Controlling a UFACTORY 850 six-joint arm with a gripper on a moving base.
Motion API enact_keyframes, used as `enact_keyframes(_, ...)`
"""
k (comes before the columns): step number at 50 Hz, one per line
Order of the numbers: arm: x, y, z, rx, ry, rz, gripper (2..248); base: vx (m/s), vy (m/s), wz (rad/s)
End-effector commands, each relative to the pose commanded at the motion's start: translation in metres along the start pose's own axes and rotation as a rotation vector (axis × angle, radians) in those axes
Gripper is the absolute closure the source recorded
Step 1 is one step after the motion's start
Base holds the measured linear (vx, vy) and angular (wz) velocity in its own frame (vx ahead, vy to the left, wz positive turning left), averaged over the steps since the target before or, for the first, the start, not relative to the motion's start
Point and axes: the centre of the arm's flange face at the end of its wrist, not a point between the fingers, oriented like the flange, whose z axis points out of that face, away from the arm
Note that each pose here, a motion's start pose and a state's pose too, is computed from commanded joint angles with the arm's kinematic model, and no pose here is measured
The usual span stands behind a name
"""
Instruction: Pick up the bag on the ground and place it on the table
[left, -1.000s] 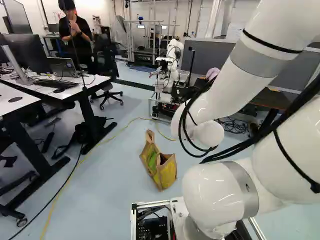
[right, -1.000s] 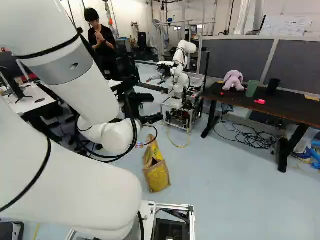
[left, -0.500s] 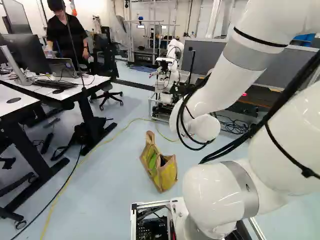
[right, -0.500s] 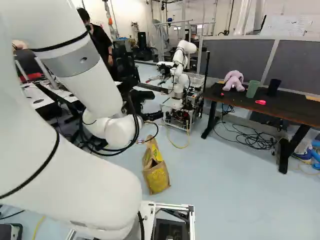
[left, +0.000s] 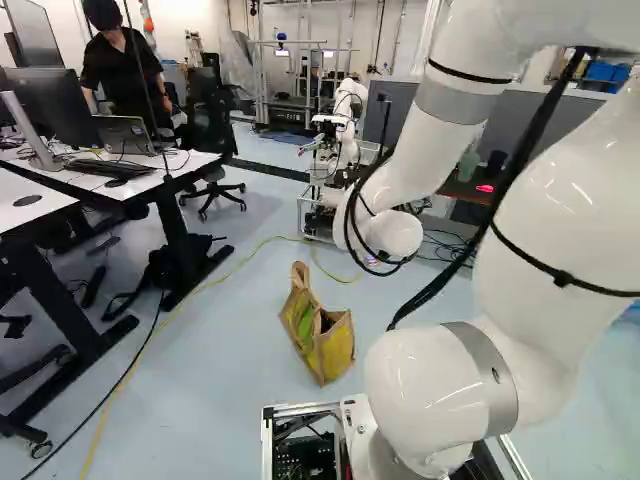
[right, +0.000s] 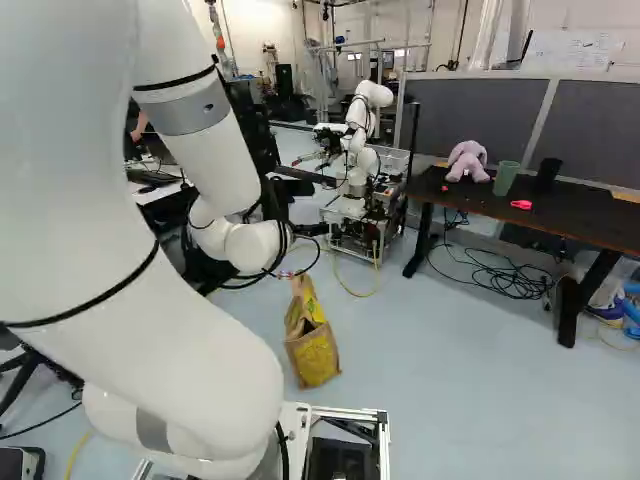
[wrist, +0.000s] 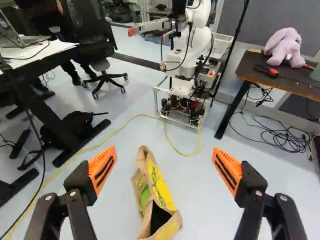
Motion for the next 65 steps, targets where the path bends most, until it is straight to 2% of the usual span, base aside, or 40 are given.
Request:
enact_keyframes(20,-0.008,-0.003,0.049,0.007,-0.159,-0.005,3,0.0,0.0,0.0)
enact_keyframes(65,-0.04,-0.026,0.156,0.023,-0.52,-0.012,3,0.0,0.0,0.0)
